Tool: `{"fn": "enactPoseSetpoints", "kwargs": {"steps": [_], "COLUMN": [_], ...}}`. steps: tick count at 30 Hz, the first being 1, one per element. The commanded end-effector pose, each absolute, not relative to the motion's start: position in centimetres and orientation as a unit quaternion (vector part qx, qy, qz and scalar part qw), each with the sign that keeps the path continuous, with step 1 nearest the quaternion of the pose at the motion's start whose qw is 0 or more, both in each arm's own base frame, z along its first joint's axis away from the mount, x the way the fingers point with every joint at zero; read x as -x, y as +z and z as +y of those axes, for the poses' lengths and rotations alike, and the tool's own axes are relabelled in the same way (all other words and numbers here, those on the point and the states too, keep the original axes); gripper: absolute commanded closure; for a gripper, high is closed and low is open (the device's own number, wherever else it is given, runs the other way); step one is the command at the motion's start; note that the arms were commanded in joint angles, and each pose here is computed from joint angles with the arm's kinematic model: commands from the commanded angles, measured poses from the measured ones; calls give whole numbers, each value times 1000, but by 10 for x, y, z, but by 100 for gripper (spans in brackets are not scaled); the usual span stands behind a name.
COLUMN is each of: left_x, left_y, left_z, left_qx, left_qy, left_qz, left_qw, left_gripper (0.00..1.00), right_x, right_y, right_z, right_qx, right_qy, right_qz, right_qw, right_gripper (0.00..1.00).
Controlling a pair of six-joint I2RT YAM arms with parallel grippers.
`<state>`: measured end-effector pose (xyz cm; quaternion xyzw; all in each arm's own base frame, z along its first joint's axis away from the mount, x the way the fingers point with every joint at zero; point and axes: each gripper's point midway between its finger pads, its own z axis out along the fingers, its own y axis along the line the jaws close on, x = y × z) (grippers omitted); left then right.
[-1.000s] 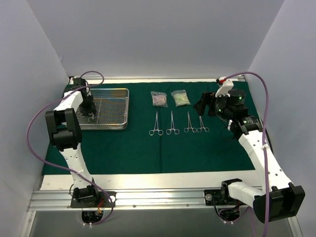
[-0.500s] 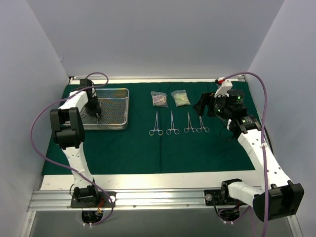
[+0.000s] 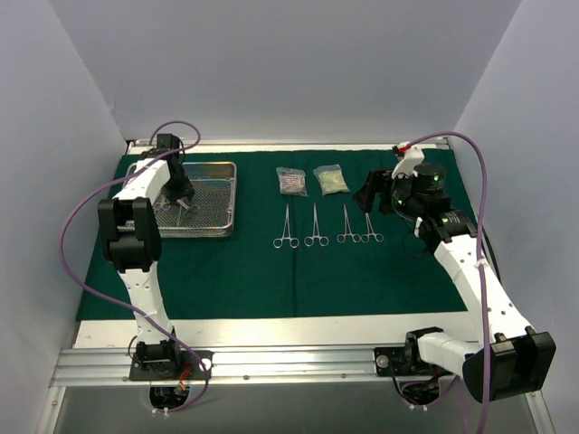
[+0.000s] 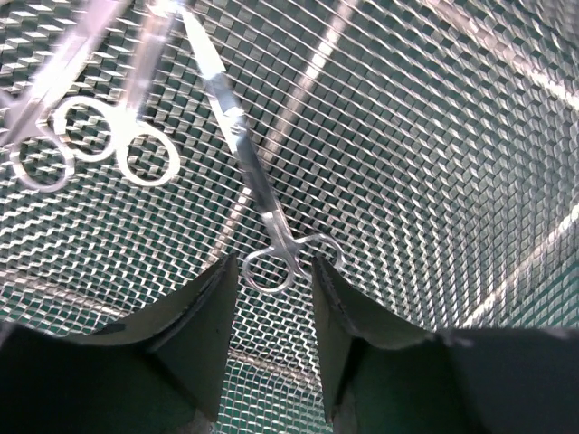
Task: Open and lay out the surgical kit
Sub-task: Pick up the medical item from the container.
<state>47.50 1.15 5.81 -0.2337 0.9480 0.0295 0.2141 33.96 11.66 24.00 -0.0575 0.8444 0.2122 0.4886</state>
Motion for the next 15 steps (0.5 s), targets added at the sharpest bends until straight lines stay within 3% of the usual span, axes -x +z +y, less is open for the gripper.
{"fn": "enactPoseSetpoints", "kwargs": {"steps": [1, 6, 15], "left_x": [-484, -493, -514], "left_y": [85, 72, 58], "left_z": [28, 27, 38], "left_qx": [305, 336, 362], "left_qy": [59, 55, 55], "left_qz": [917, 909, 897], "left_qw": [249, 242, 248], "left_gripper": [52, 47, 51], "right_x": [-344, -343, -341], "right_y": [241, 239, 235], "right_z": [117, 117, 117], "right_qx": [58, 56, 55], "right_qy": [218, 220, 220], "right_qz": [840, 841, 844], "right_qw": [494, 491, 485], "right_gripper": [27, 27, 27]}}
